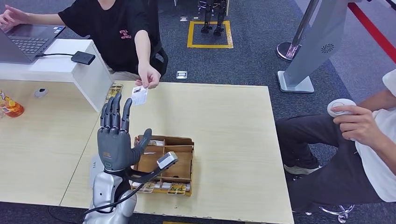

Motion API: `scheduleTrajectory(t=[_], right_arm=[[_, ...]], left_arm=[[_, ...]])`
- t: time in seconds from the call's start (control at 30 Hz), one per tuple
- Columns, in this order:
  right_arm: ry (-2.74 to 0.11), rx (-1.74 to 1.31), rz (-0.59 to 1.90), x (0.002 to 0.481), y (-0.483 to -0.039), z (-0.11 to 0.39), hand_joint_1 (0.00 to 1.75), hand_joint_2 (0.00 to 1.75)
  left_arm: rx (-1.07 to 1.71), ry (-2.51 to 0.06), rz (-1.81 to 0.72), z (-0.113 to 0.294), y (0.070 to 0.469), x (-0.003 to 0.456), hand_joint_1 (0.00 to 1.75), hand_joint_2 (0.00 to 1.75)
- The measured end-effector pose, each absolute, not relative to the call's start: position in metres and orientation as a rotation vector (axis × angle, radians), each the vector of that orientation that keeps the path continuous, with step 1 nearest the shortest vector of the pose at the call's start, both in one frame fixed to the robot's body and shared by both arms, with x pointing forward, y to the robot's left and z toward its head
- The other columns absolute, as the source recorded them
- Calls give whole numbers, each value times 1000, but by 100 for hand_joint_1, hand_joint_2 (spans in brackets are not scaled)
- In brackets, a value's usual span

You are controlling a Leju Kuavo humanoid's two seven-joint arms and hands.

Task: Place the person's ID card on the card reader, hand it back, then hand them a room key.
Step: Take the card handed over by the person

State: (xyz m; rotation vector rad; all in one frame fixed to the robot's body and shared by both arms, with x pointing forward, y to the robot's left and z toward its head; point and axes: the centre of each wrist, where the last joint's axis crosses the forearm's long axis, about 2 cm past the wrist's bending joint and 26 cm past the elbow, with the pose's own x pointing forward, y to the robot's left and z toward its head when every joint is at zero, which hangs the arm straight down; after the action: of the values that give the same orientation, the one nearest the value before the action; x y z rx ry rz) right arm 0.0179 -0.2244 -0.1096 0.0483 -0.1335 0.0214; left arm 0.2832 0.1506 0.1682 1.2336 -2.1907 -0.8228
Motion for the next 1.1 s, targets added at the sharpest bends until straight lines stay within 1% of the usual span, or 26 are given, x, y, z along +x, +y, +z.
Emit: scheduleTrajectory(t=[0.13, 0.23, 0.27, 0.4, 0.5, 0.6, 0.67, 0.7, 0.8, 0.83, 0.97, 1.1], right_arm=[[-137, 51, 43, 21, -224, -109, 0, 0], [-137, 50, 52, 22, -225, -109, 0, 0], [-137, 50, 54, 23, -225, -109, 0, 0], [-137, 49, 59, 24, -225, -109, 0, 0], [-139, 49, 67, 25, -224, -109, 0, 0], [-140, 49, 74, 25, -225, -109, 0, 0], [-140, 48, 77, 25, -225, -109, 0, 0], [-140, 47, 77, 25, -225, -109, 0, 0], [-141, 46, 80, 25, -226, -109, 0, 0], [-141, 46, 80, 26, -226, -109, 0, 0], [-141, 45, 82, 26, -226, -109, 0, 0], [-141, 43, 83, 26, -226, -109, 0, 0]], left_arm=[[1327, -2092, -810, 170, 158, 296, 27, 175], [1376, -2049, -818, 169, 163, 302, 39, 175], [1389, -2040, -823, 169, 165, 303, 41, 175], [1443, -1986, -825, 167, 172, 309, 65, 175], [1482, -1942, -821, 166, 181, 314, 61, 175], [1513, -1916, -832, 164, 189, 318, 69, 175], [1530, -1904, -841, 163, 194, 319, 70, 175], [1536, -1901, -847, 162, 196, 320, 77, 175], [1549, -1899, -865, 161, 199, 320, 147, 175], [1551, -1899, -872, 161, 200, 321, 164, 175], [1563, -1890, -881, 159, 204, 321, 175, 175], [1575, -1877, -887, 157, 207, 320, 175, 175]])
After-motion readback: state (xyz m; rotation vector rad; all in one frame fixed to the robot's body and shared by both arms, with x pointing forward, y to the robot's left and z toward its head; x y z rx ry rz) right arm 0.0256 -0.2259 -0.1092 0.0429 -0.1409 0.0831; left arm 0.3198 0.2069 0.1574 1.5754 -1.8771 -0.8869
